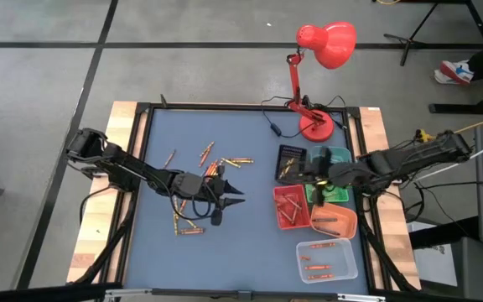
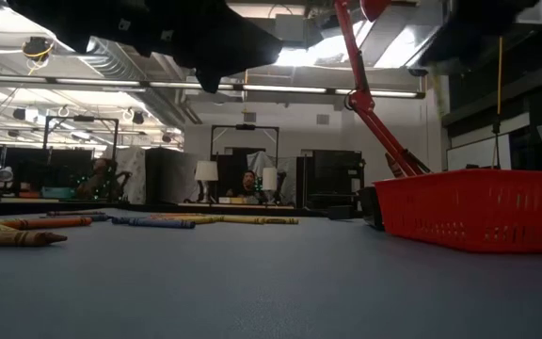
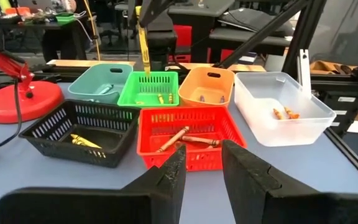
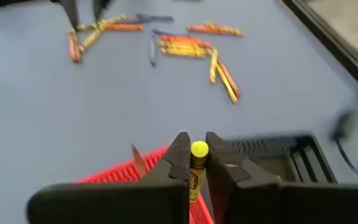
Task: Sort crayons
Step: Put the yellow green crayon into the green basket
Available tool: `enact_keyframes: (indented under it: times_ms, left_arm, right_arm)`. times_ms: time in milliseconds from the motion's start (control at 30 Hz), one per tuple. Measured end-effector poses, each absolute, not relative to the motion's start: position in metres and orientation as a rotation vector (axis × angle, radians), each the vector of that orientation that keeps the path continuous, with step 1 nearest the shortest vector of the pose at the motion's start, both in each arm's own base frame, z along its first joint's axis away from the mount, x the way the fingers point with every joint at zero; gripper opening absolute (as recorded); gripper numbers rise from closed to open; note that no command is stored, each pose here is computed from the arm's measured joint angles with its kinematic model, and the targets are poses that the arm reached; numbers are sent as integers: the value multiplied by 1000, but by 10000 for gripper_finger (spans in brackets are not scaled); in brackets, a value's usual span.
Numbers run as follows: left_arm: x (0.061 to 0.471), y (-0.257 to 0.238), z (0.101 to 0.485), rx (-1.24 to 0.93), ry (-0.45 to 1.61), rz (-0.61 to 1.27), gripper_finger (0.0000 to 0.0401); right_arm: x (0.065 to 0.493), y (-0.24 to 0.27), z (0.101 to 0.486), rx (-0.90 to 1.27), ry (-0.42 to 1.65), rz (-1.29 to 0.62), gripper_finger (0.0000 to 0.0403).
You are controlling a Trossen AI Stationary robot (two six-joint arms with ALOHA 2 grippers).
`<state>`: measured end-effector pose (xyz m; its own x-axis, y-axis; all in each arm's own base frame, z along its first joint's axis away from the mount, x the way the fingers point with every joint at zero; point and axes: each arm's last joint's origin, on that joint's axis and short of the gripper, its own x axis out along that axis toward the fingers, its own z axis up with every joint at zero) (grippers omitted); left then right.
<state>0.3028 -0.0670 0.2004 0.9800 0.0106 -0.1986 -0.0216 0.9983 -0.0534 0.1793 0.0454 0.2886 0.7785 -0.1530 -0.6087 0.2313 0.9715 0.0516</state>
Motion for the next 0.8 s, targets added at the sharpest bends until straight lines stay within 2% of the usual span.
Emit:
enact_keyframes:
  times_ms: [200,433,800]
  left_arm:
    - [302,-67,198,-48,227,18,87]
    - [302,-67,196,-42,252,19,87]
    - [301,-66,194,-37,271,27,87]
  right_arm:
    - [150,37,283,177,809,-249,36]
    - [139,36,274,184,980,-227,38]
    - [138,37,273,191,1004,-209,39]
